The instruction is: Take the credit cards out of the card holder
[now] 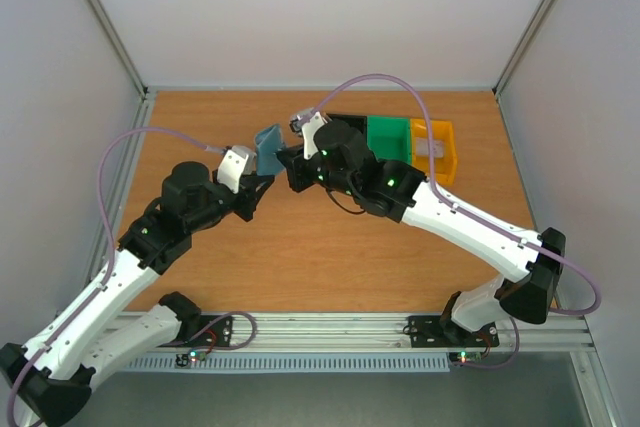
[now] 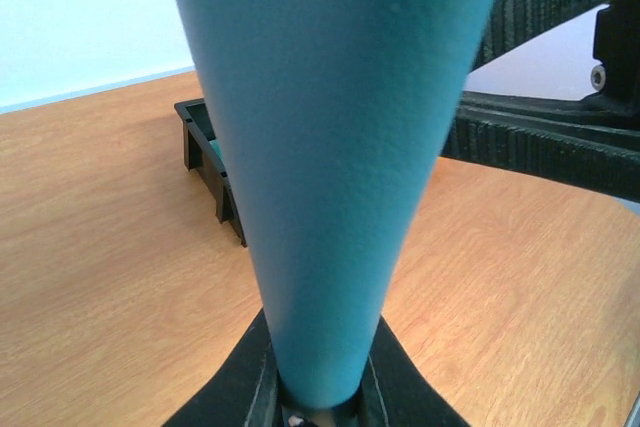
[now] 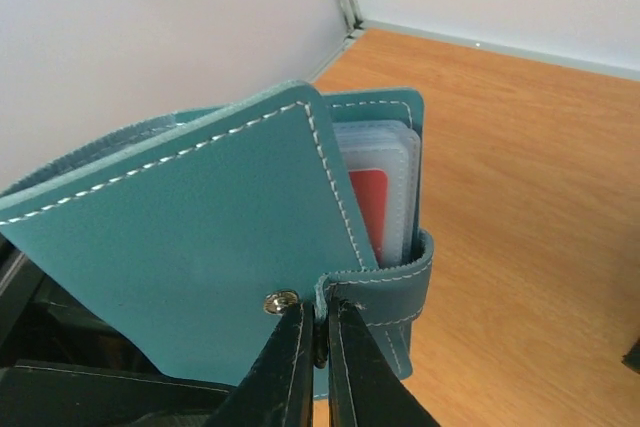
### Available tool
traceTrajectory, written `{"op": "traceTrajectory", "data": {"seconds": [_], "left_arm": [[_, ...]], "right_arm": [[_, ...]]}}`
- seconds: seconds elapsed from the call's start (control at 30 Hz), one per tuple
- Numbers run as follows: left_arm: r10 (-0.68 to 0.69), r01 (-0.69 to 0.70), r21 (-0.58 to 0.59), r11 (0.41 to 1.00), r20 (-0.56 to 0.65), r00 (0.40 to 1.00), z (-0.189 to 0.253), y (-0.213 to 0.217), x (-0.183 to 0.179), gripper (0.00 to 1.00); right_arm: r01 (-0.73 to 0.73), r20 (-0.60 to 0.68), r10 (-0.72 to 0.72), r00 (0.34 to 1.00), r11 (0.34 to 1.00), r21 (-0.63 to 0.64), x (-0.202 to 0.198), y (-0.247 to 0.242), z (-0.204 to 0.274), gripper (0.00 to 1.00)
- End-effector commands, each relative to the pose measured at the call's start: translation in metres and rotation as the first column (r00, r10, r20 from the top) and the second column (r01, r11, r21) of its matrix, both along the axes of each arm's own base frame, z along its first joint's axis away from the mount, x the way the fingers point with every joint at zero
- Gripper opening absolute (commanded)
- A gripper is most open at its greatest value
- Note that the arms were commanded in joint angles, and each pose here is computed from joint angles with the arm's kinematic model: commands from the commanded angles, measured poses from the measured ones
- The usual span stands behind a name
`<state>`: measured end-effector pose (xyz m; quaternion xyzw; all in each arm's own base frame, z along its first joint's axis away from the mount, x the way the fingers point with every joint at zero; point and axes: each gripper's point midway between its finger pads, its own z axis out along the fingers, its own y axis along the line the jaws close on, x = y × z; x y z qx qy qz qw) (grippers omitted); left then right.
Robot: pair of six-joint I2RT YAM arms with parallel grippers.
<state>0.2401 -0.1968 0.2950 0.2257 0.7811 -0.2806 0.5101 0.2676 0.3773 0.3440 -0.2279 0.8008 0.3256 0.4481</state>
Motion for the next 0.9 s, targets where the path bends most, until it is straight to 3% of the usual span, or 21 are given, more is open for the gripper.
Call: {"op": "traceTrajectory", "data": {"seconds": [0.0,0.2,0.27,0.33,0.43,0.57,0.87], "left_arm": [[-0.047,0.056,-0.069,0.996,0.116,0.992,0.036,-0.009,-0.006,0.00],[-0.172,0.186,-0.136,0.973,0.107,0.979,0.045,-0.019,-0.032,0.00],[-0.226,0.238,-0.151,0.959,0.095,0.969,0.044,-0.025,-0.041,0.00],[-0.286,0.297,-0.168,0.940,0.084,0.954,0.044,-0.030,-0.050,0.00],[-0.420,0.433,-0.203,0.878,0.106,0.901,0.049,-0.042,-0.072,0.00],[-0.515,0.526,-0.230,0.818,0.112,0.850,0.050,-0.049,-0.088,0.00],[-0.629,0.645,-0.195,0.739,0.146,0.764,0.045,-0.055,-0.108,0.00]], "right_arm": [[0.096,0.024,-0.095,0.995,0.992,-0.077,0.015,-0.020,-0.011,0.01],[0.207,-0.069,-0.214,0.974,0.974,-0.094,0.040,-0.109,-0.042,0.01],[0.142,-0.092,-0.149,0.984,0.986,-0.081,0.034,-0.126,-0.047,0.01],[-0.026,-0.099,0.020,0.995,0.998,-0.057,0.012,-0.127,-0.042,0.05],[-0.278,-0.094,0.273,0.957,0.959,-0.044,-0.035,-0.121,-0.030,0.49],[-0.493,0.031,0.492,0.870,0.869,0.048,-0.093,-0.120,0.003,0.97],[-0.542,0.230,0.497,0.837,0.809,0.226,-0.102,-0.112,0.070,0.97]]}}
